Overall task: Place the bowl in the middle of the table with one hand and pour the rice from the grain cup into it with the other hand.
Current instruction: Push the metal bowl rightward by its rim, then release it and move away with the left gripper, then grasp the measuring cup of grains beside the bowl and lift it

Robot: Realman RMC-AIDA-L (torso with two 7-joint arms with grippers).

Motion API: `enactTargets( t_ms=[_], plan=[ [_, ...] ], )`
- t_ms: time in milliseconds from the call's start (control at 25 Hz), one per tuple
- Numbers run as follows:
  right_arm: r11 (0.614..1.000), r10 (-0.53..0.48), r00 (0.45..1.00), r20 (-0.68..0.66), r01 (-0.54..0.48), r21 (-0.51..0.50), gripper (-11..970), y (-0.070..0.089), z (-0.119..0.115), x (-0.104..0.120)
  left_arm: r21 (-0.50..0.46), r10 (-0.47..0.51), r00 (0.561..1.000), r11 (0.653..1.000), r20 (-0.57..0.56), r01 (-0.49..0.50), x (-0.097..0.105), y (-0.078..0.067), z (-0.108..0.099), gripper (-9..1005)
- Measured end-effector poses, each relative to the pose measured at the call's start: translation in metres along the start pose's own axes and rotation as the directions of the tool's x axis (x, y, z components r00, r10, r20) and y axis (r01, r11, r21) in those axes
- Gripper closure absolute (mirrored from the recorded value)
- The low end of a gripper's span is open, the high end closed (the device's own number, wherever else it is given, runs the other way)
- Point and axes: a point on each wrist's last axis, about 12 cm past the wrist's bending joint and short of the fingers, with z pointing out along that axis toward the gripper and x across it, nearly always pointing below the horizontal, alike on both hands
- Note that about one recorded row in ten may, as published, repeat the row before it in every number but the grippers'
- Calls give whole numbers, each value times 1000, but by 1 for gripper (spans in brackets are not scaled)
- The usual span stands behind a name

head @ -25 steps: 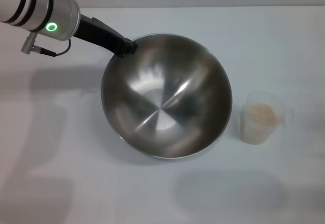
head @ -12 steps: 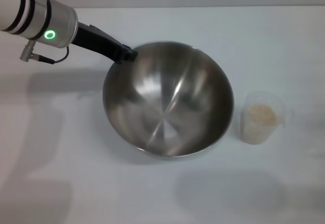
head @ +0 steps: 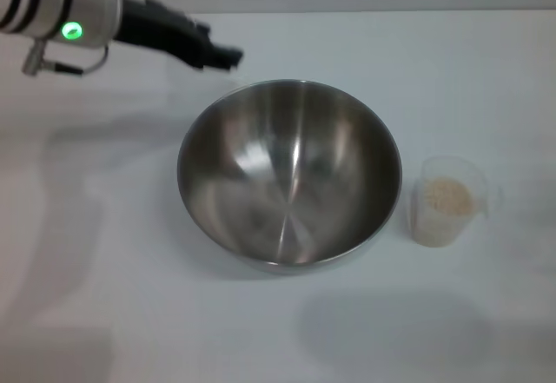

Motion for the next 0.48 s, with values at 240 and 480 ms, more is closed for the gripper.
enactTargets(
  t_ms=[240,480],
  plan=[
    [1000,-3,1000,1,3,-1,121,-1,-4,0,-407,198,923,912,330,-50,-13,3,-50,419],
    [999,-6,1000,2,6,-50,122,1,-19,-2,-722,416,738,678,532,138,33,-28,-82,240]
  ],
)
